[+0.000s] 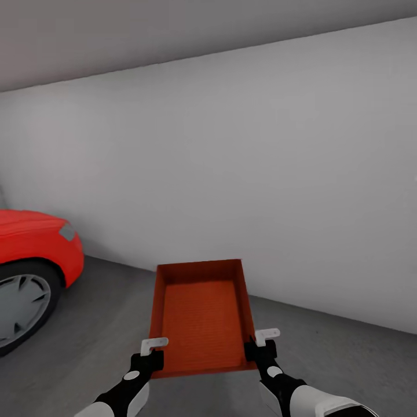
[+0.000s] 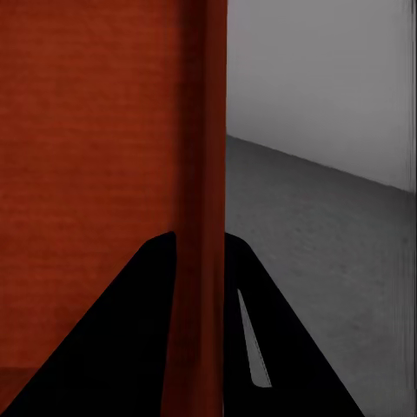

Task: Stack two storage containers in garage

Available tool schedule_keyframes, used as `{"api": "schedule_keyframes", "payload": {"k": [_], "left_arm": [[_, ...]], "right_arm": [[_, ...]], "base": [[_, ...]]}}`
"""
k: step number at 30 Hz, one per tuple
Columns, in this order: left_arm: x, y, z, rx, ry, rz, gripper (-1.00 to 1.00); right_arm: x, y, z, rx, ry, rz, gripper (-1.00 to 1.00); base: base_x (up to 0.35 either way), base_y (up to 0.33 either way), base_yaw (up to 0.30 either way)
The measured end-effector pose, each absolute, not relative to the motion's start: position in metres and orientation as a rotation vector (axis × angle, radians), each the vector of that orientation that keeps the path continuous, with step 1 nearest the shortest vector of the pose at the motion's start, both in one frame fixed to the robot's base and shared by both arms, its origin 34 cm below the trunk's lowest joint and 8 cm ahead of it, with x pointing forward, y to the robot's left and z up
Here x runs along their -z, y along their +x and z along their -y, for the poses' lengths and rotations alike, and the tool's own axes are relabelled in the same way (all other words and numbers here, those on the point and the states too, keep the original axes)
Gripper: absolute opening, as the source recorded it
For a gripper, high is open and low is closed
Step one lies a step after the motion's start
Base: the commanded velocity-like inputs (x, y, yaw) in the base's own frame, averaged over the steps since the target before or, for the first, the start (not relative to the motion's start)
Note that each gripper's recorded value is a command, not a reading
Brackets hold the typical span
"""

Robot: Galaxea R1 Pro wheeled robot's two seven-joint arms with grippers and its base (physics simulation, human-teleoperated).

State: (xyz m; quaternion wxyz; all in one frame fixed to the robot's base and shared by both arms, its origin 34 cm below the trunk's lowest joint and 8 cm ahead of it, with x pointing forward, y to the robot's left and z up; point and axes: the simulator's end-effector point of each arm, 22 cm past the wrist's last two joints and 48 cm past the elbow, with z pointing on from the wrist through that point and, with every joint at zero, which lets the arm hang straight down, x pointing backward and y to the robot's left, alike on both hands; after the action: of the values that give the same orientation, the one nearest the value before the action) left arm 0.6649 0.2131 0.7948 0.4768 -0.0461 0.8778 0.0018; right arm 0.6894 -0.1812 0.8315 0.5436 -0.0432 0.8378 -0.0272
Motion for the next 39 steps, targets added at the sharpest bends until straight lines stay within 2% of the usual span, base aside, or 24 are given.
{"api": "schedule_keyframes", "payload": {"k": [31,39], "left_arm": [[-0.7944,0.6646,-0.2131,-0.004,-0.113,-2.145,-1.0],[-0.7943,0.6645,-0.2133,-0.004,-0.114,-2.145,-1.0]], "right_arm": [[-0.8313,0.6893,0.1812,0.065,-0.103,-1.989,-1.0],[-0.8313,0.6893,0.181,0.064,-0.104,-1.989,-1.0]], "base": [[0.322,0.094,-0.282],[0.322,0.094,-0.082]]}}
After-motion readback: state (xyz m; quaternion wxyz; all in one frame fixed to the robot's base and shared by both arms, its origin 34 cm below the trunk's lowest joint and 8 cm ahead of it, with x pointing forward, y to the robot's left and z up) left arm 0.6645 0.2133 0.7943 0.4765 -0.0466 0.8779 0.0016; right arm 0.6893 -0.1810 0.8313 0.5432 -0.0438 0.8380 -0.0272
